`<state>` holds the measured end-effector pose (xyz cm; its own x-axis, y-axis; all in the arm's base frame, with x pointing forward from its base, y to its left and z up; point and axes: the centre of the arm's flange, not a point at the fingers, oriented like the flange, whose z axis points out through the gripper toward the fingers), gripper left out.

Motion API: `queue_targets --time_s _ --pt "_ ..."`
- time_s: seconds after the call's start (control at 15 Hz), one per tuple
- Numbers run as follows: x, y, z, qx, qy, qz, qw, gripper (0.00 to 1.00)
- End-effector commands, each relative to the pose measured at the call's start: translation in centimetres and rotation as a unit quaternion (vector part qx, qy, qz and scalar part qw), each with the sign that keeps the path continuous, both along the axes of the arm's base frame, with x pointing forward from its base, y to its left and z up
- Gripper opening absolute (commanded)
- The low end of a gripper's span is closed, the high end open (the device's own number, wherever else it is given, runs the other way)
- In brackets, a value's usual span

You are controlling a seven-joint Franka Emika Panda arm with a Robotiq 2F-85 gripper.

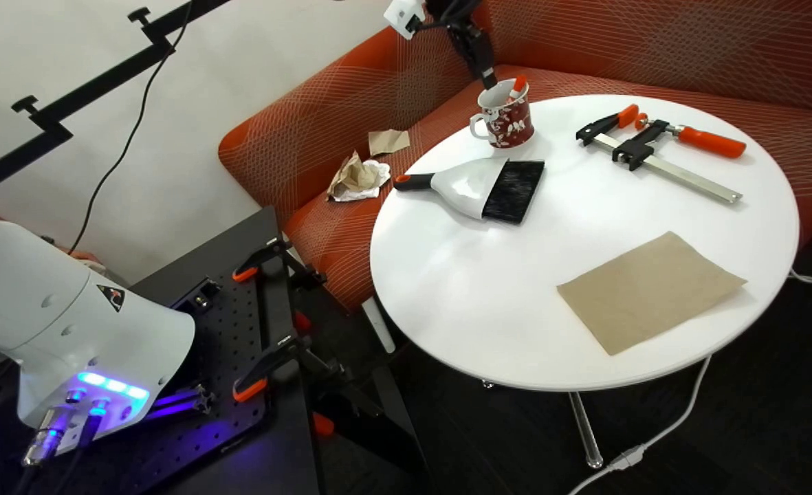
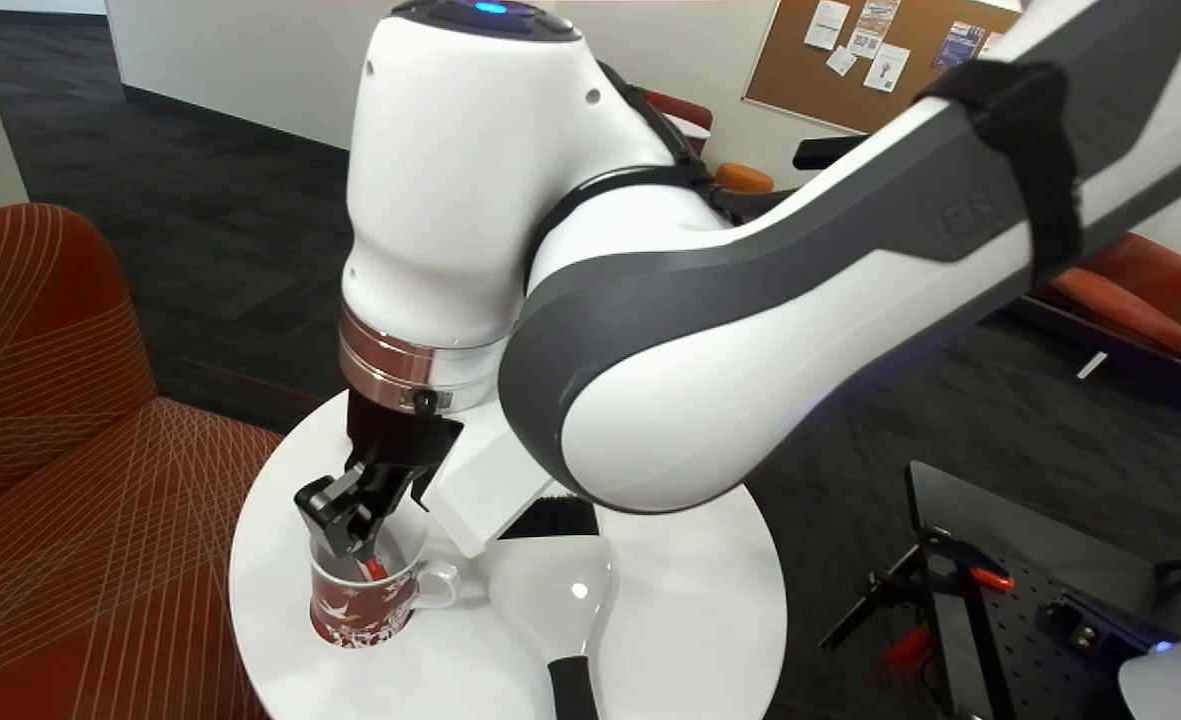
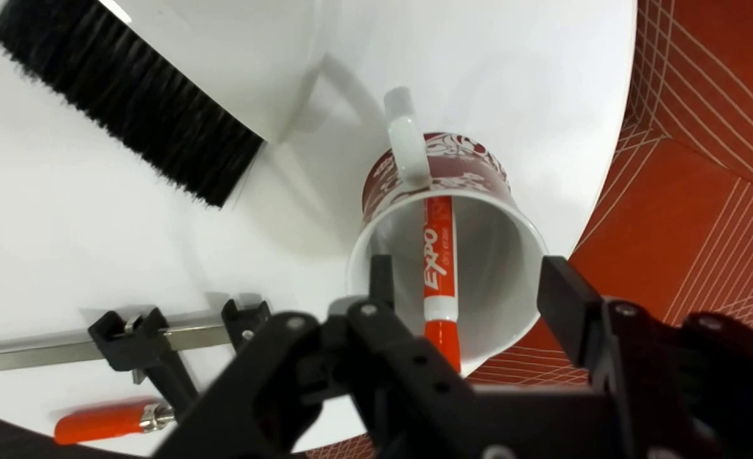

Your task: Remove the orange marker from the red mug

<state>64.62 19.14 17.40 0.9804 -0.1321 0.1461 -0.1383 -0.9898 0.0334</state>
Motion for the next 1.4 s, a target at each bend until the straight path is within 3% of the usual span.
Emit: queue_targets --time_s 0.0,0.33,1.0,1.13,1.2,1.33 --pt "1.8 0.3 -0.9 0.002 -0.009 0.005 0.9999 0.6" --pt "2.7 0.3 -2.4 -0.002 -0.01 0.002 0.9999 0.44" --pt "4.5 -0.5 -5.1 -0.012 -0.013 -0.008 0.9998 0.44" --pt "4.7 -0.5 -5.4 -0.013 -0.014 -0.007 0.9998 0.19" --pt "4.7 -0.4 -5.6 -0.013 -0.014 -0.006 0.9998 0.19" --pt "4.4 -0.2 -5.6 -0.012 -0.014 -0.004 0.9998 0.04"
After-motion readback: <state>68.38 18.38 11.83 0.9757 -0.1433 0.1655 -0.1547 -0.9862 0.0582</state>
